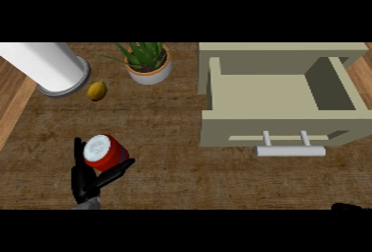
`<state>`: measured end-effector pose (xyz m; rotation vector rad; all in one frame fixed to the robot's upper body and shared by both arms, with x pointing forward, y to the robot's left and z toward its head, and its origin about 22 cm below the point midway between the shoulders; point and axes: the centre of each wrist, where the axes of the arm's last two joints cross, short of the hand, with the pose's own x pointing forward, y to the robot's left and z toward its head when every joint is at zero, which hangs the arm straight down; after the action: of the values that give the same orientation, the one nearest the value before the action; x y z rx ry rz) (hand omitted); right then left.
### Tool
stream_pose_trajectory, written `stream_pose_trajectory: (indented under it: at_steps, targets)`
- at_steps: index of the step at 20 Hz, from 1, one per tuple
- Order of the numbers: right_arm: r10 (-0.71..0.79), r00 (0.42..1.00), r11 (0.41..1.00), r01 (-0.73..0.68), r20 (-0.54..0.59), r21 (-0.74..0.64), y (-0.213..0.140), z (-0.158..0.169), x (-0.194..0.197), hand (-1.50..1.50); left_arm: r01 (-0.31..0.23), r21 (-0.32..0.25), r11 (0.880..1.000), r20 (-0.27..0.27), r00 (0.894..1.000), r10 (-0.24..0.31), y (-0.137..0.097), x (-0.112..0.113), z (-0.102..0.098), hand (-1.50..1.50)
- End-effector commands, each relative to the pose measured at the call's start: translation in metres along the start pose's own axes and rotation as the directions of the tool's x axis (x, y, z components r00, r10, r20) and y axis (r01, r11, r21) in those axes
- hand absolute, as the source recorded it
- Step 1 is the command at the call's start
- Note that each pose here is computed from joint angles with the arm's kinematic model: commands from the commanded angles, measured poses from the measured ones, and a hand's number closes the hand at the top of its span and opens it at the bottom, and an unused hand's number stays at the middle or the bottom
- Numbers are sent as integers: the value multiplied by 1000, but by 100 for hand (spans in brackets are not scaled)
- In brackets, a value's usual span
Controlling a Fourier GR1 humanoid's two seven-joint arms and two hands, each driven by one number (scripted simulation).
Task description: Pick up the can, place it into the drawer and close the drawer
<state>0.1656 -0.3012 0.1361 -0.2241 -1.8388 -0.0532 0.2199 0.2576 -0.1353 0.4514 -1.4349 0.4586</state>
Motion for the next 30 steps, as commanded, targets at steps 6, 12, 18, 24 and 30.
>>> stream_pose_trajectory:
  at_steps: [6,12,18,24,30]
  targets:
    - [-14,1000,1000,14,4,-16,0,9,9,-150,-77,-132,988,-4,997,77,-3,6,-22,150]
    - [-4,1000,1000,4,31,-8,-9,-3,-12,-150,-92,-172,981,43,994,101,-30,1,-27,150]
    - [20,999,1000,-20,26,-12,0,-2,12,-150,-111,-259,959,80,987,136,-62,35,-47,150]
    - [18,1000,1000,-17,22,-20,2,-23,-5,-150,-85,-514,854,72,987,141,-85,57,-77,150]
    - [29,999,999,-28,29,-39,-4,-17,18,-150,-78,-586,806,68,987,145,-117,85,-86,150]
